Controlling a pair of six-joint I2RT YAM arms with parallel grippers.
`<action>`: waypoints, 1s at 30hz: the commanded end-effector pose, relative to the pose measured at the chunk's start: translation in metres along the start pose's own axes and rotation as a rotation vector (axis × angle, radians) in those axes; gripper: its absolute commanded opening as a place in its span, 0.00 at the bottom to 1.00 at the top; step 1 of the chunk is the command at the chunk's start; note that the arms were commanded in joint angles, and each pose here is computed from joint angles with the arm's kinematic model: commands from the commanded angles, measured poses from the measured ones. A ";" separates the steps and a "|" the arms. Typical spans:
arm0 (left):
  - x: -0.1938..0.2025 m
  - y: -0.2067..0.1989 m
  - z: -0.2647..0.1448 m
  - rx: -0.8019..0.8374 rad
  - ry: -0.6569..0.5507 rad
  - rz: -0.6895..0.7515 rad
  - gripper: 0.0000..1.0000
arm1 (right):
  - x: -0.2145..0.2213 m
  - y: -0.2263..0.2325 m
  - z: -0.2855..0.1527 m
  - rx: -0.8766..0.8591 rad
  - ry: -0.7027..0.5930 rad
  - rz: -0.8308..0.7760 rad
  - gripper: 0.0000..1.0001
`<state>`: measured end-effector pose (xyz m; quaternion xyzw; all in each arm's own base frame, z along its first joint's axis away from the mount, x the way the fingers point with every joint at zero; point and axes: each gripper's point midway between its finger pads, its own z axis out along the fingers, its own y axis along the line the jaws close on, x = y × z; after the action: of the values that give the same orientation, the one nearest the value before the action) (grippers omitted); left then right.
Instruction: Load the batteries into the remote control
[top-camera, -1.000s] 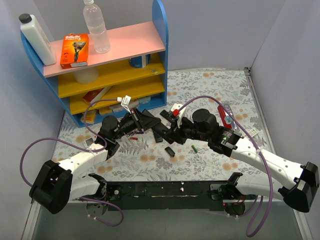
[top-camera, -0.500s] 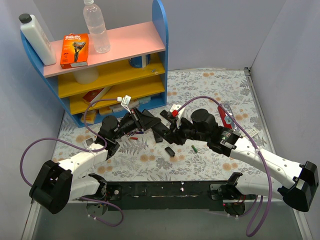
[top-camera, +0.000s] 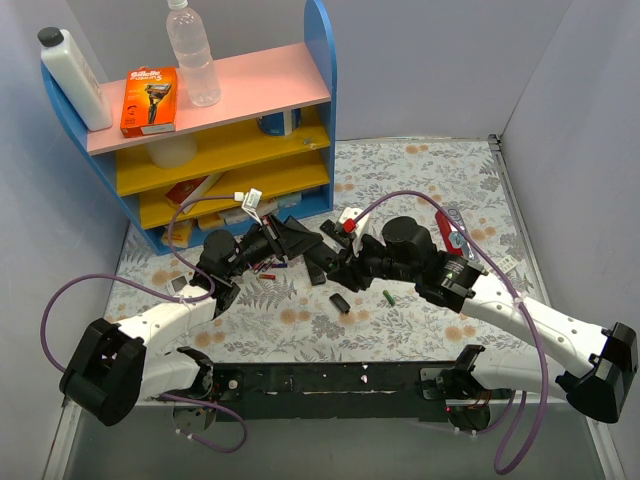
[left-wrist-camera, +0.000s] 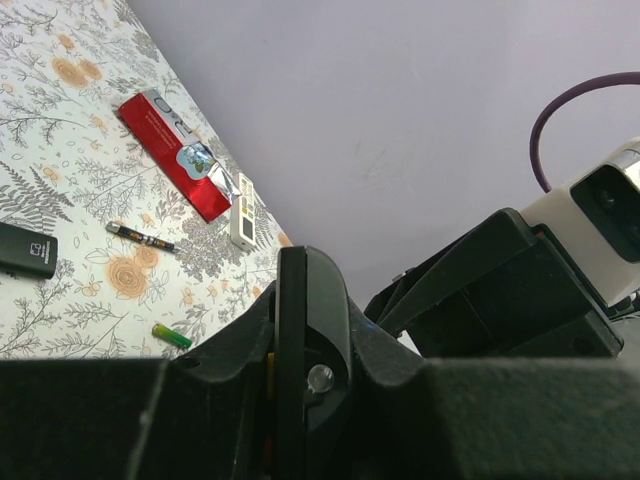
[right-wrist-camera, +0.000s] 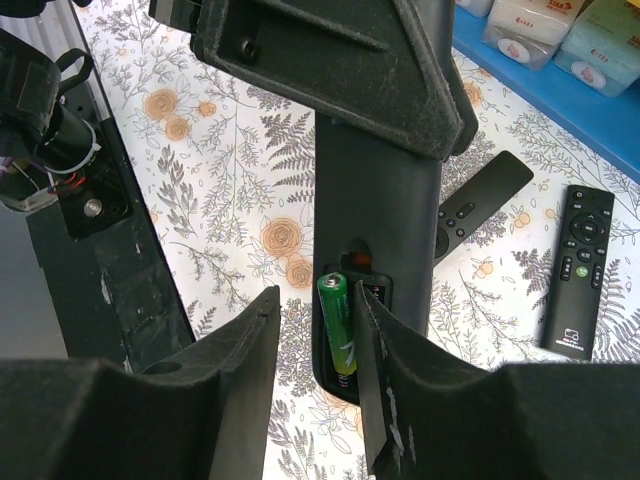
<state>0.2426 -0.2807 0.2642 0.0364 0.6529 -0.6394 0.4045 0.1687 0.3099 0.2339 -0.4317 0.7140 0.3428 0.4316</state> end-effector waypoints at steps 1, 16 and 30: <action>-0.014 -0.037 0.002 0.119 -0.015 0.042 0.00 | -0.027 -0.004 -0.010 0.037 -0.054 -0.031 0.43; -0.012 -0.034 -0.001 0.101 -0.017 0.038 0.00 | -0.050 0.003 -0.021 0.014 -0.098 -0.042 0.54; -0.013 -0.025 0.004 0.044 0.001 0.031 0.00 | -0.077 0.006 -0.040 0.011 -0.105 -0.139 0.55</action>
<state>0.2418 -0.2809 0.2616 0.0298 0.6614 -0.6377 0.3937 0.1674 0.3060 0.2673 -0.4421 0.7037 0.3371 0.4425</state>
